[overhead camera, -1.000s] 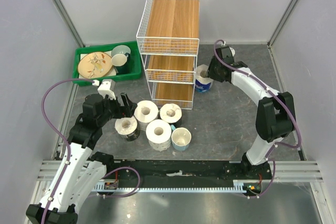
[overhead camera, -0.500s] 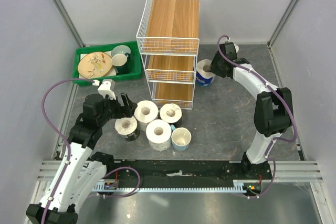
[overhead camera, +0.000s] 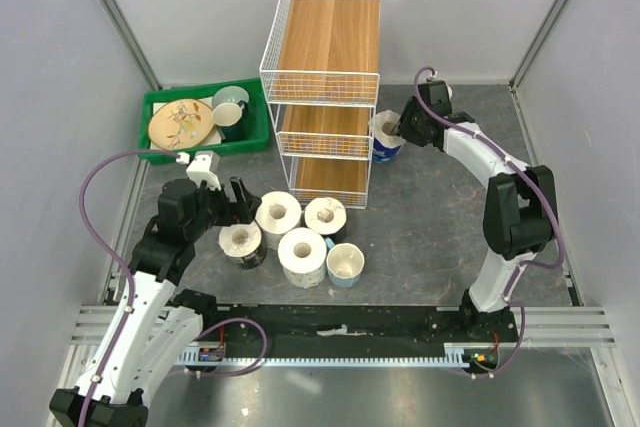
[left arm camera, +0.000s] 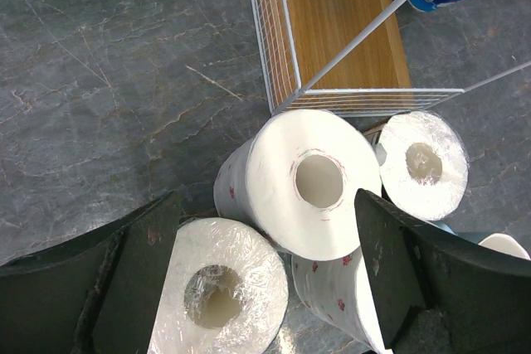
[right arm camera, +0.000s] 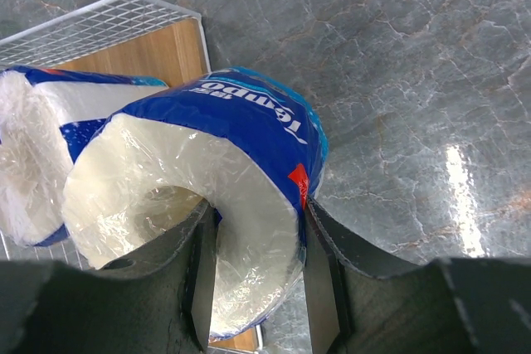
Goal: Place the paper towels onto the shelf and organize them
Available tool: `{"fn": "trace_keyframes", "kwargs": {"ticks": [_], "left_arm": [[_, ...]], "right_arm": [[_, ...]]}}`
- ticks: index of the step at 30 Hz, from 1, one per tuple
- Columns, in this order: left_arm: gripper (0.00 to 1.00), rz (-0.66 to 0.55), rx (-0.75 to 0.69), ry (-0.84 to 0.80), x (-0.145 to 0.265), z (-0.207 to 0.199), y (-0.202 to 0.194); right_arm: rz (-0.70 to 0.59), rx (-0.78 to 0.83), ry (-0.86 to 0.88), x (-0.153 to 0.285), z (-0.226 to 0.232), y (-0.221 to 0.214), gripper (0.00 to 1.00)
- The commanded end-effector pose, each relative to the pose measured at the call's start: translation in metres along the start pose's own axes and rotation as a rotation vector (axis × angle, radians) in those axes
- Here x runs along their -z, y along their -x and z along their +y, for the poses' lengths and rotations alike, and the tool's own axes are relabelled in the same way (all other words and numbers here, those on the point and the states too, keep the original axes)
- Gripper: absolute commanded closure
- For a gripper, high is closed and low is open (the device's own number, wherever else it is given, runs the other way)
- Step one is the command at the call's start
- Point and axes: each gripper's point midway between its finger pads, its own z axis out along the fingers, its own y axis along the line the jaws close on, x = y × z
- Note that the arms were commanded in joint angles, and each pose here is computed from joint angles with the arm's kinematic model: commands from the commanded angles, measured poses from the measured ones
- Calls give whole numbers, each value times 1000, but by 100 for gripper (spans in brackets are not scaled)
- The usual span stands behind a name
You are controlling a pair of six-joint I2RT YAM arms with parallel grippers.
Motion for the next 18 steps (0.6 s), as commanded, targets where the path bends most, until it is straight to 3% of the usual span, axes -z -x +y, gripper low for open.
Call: {"fn": "trace_keyframes", "kwargs": {"ticks": [1, 18], "left_arm": [[7, -14, -12, -27, 0, -5, 4], [7, -9, -9, -32, 0, -6, 3]], "right_arm": [[-84, -12, 101, 31, 19, 25, 59], [52, 88, 251, 62, 44, -25, 59]]}}
